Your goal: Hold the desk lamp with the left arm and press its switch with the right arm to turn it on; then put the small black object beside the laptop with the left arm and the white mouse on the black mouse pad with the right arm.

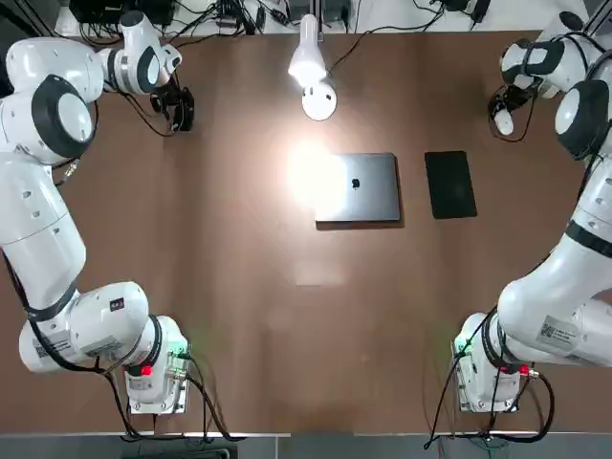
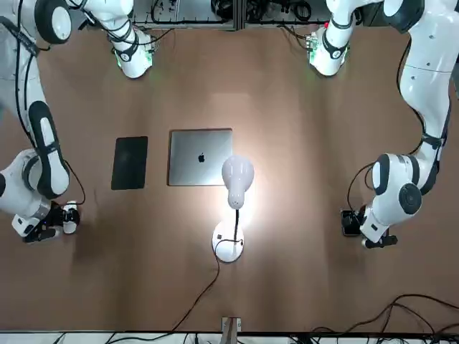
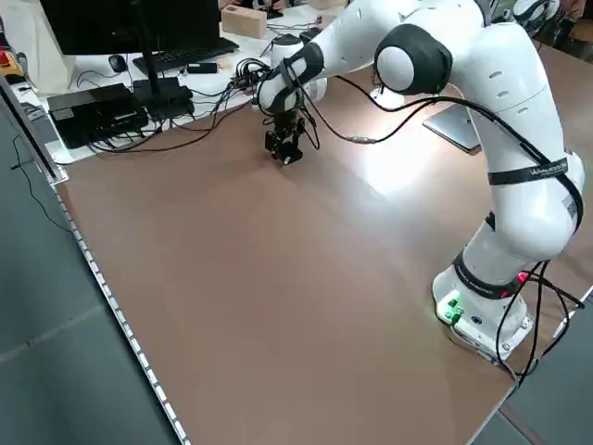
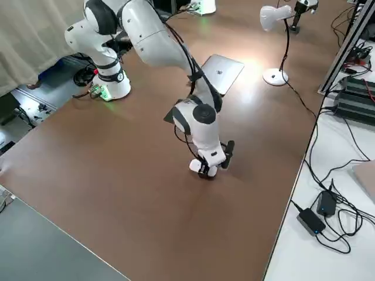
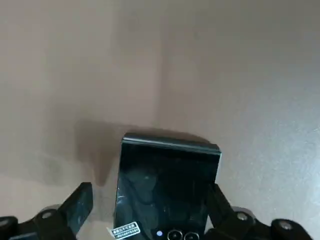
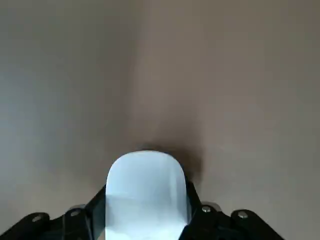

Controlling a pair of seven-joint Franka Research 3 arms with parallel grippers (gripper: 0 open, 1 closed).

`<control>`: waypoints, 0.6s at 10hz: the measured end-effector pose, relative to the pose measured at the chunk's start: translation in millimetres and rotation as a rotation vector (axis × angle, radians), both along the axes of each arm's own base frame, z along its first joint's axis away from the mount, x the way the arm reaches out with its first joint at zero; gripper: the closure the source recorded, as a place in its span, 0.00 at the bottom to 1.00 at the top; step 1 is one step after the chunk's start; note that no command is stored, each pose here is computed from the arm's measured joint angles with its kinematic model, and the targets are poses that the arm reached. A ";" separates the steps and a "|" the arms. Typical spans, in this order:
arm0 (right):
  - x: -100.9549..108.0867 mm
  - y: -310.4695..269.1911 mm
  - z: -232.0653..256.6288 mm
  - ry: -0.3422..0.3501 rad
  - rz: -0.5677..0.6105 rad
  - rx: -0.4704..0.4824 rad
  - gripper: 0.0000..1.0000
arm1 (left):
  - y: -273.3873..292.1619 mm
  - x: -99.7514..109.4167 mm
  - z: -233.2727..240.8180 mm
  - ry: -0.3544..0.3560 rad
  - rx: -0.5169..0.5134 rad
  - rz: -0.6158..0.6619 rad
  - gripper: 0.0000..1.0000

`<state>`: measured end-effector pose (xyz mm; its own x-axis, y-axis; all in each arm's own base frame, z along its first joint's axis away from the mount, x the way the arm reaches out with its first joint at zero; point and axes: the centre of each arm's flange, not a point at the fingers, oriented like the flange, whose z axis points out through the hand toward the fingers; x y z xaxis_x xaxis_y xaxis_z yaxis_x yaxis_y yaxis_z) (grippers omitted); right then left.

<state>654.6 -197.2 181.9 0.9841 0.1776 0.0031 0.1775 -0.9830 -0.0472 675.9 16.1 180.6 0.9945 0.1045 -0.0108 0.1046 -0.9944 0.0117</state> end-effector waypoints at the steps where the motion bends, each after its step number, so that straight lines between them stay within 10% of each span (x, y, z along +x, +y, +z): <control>1: 2.4 26.4 18.0 0.045 -0.004 0.023 0.39 | -0.5 0.1 -1.0 0.000 -0.001 -0.001 0.00; 6: -70.1 212.6 61.8 0.051 -0.077 0.020 0.39 | -7.2 0.3 -4.0 -0.001 -0.005 -0.009 0.00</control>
<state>584.5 15.4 243.7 0.9938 0.1017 -0.0442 0.0983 -0.9924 -0.0739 676.2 8.9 176.6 0.9954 0.0952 -0.0106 0.0954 -0.9953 0.0169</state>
